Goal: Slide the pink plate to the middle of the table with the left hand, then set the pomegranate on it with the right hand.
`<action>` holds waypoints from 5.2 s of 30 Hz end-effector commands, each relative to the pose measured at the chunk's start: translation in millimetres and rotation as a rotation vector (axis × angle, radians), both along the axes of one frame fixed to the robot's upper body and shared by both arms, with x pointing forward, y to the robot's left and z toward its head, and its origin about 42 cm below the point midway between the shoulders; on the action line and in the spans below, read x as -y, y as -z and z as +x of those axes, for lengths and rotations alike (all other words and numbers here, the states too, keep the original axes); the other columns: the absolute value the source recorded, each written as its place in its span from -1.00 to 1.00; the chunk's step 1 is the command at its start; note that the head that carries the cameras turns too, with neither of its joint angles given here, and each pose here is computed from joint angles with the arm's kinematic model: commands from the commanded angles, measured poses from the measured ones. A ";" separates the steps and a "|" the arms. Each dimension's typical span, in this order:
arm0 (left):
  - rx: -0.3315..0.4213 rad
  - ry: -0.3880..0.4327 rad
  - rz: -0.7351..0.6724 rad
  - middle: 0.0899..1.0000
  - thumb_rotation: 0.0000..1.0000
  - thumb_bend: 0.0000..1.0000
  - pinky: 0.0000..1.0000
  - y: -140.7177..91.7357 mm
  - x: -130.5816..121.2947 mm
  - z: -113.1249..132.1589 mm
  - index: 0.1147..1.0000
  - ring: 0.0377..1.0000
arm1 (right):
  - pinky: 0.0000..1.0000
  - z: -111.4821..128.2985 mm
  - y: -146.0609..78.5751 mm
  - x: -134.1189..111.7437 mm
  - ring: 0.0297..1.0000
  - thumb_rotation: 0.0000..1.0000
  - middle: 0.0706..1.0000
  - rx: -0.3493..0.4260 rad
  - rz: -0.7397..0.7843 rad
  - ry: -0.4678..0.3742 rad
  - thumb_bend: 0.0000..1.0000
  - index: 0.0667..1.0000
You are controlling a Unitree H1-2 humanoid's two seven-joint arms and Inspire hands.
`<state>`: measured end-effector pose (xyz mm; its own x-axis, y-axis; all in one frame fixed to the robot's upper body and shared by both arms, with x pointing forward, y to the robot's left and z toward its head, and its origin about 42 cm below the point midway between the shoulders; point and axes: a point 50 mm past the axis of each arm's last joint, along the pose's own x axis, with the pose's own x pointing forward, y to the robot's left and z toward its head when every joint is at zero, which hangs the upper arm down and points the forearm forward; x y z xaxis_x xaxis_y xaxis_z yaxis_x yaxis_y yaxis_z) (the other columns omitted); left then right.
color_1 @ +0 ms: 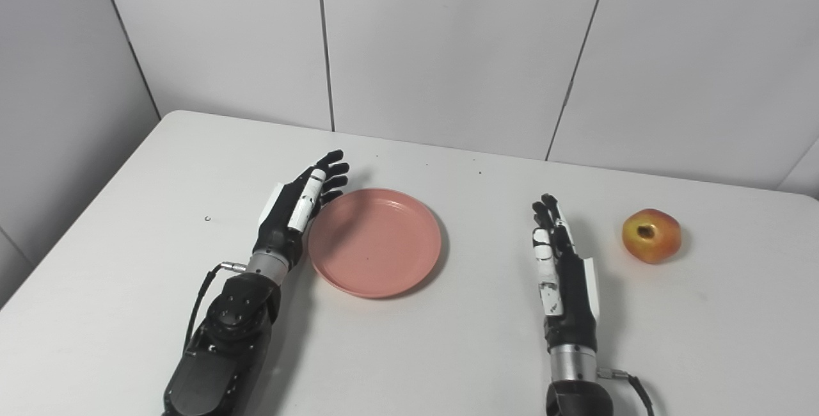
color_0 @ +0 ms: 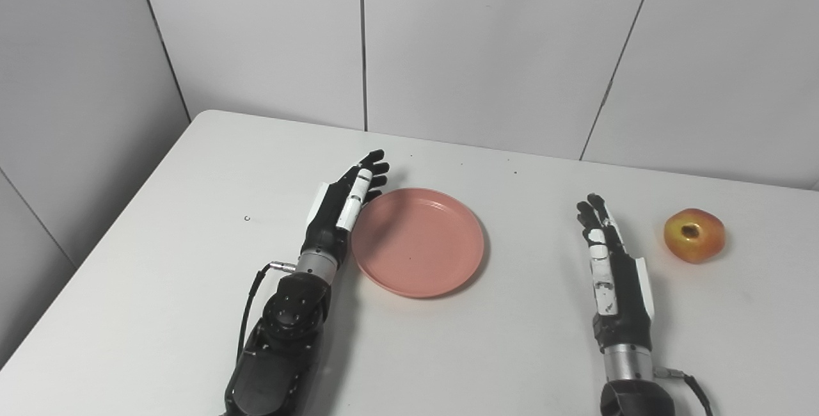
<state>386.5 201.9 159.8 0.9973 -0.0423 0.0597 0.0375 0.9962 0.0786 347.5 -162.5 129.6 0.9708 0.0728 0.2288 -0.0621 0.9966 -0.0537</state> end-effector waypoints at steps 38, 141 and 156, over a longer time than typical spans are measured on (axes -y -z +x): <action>0.030 0.010 -0.084 0.71 0.90 -0.39 0.70 3.9 55.2 -10.4 0.65 0.72 | 0.94 -5.6 5.3 -16.3 0.88 1.00 0.82 -0.038 0.011 0.003 0.21 0.83; -0.021 0.173 -0.222 0.82 1.00 -0.47 0.87 17.5 70.5 -38.5 0.79 0.85 | 0.72 11.6 -81.9 60.7 0.77 0.09 0.77 0.282 -0.353 0.417 0.33 0.81; -0.007 0.162 -0.206 0.83 1.00 -0.44 0.87 18.0 68.5 -38.6 0.80 0.85 | 0.59 31.4 -101.1 111.4 0.75 -0.10 0.81 0.190 -0.492 0.579 0.52 0.81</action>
